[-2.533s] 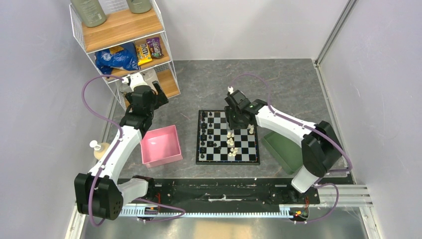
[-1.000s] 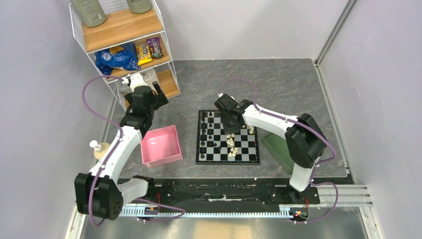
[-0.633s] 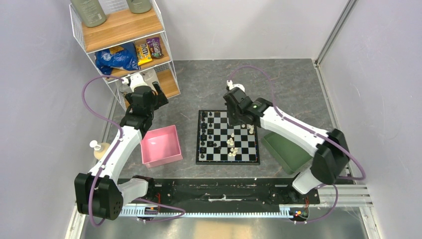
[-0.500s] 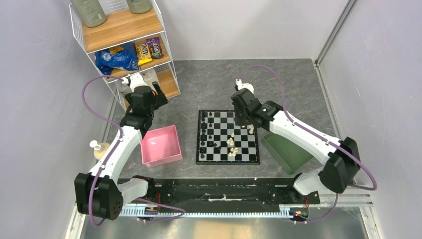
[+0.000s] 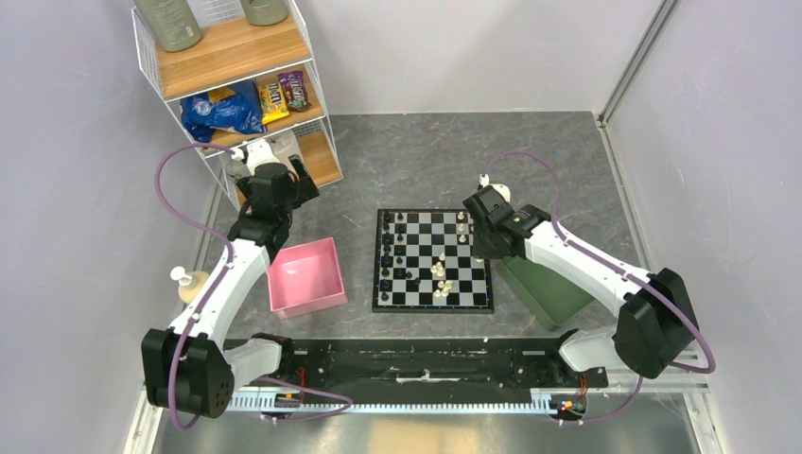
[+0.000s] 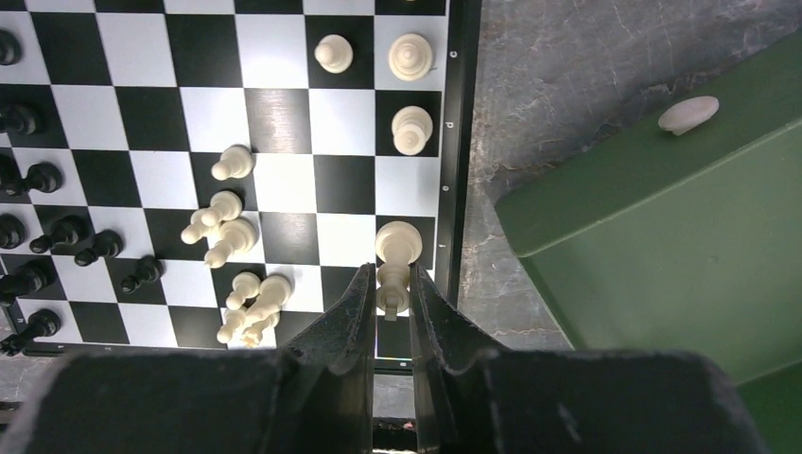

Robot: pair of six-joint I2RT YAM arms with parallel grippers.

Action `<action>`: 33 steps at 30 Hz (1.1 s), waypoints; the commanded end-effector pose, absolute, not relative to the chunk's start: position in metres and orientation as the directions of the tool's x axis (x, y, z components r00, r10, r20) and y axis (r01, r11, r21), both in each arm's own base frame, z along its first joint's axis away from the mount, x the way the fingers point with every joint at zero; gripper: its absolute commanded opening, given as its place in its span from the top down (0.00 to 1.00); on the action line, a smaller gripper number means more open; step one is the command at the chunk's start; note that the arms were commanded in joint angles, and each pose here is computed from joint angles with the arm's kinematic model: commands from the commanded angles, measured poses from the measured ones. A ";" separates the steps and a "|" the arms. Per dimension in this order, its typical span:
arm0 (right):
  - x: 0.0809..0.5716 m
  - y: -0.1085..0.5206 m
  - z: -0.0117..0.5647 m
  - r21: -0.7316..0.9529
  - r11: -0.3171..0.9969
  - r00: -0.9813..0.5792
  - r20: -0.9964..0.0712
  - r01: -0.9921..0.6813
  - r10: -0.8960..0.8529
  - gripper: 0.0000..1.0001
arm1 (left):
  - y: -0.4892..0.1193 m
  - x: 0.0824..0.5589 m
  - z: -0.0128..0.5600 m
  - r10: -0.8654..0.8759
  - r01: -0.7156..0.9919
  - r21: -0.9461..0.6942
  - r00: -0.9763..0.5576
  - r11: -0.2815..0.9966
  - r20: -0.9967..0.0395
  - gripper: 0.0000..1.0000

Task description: Set up the chess pieces on the board

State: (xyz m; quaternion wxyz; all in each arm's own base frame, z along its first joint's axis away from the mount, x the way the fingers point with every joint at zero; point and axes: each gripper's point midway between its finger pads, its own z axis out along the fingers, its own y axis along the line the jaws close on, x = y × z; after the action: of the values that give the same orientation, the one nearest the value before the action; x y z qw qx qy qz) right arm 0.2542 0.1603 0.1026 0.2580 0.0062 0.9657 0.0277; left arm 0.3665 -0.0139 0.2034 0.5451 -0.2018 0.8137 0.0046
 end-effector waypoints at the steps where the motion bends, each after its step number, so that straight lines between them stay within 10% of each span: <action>1: 0.257 0.159 0.100 0.093 0.995 -0.867 -0.493 0.025 0.068 0.81 | -0.012 0.370 0.217 -0.337 -0.333 -0.240 -0.273 0.912 -0.901 0.00; 33: 0.269 0.156 0.057 0.040 0.998 -0.883 -0.464 0.054 0.067 0.70 | -0.012 0.371 0.212 -0.334 -0.337 -0.233 -0.281 0.912 -0.900 0.00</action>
State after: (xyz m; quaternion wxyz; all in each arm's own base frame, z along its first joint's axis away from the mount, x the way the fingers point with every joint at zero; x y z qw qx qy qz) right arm 0.2641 0.1566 0.0577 0.2308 0.0262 0.9725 0.0144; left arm 0.3665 -0.0139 0.2032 0.5450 -0.2017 0.8138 0.0047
